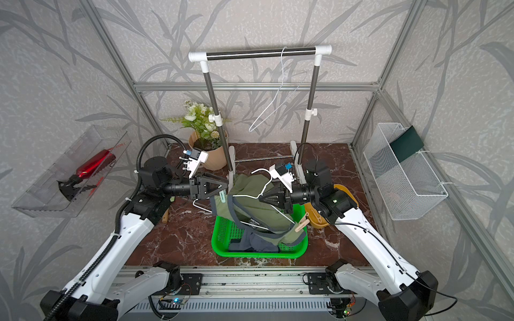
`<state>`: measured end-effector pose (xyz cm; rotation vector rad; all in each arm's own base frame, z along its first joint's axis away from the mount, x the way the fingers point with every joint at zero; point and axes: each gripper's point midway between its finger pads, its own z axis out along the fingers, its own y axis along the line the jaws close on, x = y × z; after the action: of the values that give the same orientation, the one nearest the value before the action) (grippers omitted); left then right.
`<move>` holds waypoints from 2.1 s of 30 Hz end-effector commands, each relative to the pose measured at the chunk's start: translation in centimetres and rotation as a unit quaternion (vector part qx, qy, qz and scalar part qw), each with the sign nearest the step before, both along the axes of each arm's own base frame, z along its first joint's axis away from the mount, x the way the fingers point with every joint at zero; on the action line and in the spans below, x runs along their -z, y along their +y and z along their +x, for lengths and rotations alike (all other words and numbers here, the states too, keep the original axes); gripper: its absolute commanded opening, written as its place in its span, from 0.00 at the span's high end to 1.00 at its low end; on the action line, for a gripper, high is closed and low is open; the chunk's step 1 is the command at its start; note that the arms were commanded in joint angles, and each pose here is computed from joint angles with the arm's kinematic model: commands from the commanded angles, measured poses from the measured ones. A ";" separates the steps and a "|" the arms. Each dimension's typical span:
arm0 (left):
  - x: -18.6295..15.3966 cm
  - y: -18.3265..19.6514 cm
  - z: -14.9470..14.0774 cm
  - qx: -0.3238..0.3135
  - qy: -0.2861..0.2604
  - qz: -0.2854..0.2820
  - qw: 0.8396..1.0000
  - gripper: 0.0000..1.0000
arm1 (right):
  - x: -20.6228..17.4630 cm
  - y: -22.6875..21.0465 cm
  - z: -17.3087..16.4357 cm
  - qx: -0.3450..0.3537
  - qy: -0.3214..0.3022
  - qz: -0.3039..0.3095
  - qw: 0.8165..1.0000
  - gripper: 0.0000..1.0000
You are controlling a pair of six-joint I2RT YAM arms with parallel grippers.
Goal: Remove the clothespins securing tank tops to the hanger
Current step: Remove the clothespin from the hanger.
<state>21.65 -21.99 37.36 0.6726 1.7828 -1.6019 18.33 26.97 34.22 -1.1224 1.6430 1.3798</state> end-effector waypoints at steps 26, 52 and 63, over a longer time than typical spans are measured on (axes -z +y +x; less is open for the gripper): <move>-0.2 0.0 -0.8 0.011 -0.009 0.000 1.000 0.65 | -2.1 -0.3 0.9 0.026 -0.053 0.002 0.998 1.00; -1.3 0.7 1.8 -0.074 -0.046 0.030 0.996 1.00 | 2.0 1.0 0.7 0.018 -0.038 -0.069 0.997 1.00; -2.9 1.2 1.6 -0.113 -0.079 0.045 0.989 1.00 | 3.2 1.3 2.0 0.039 -0.036 -0.096 0.994 1.00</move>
<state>24.14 -20.93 38.95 0.5711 1.7948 -1.3415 19.37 28.14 30.46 -1.1910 1.7803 1.1803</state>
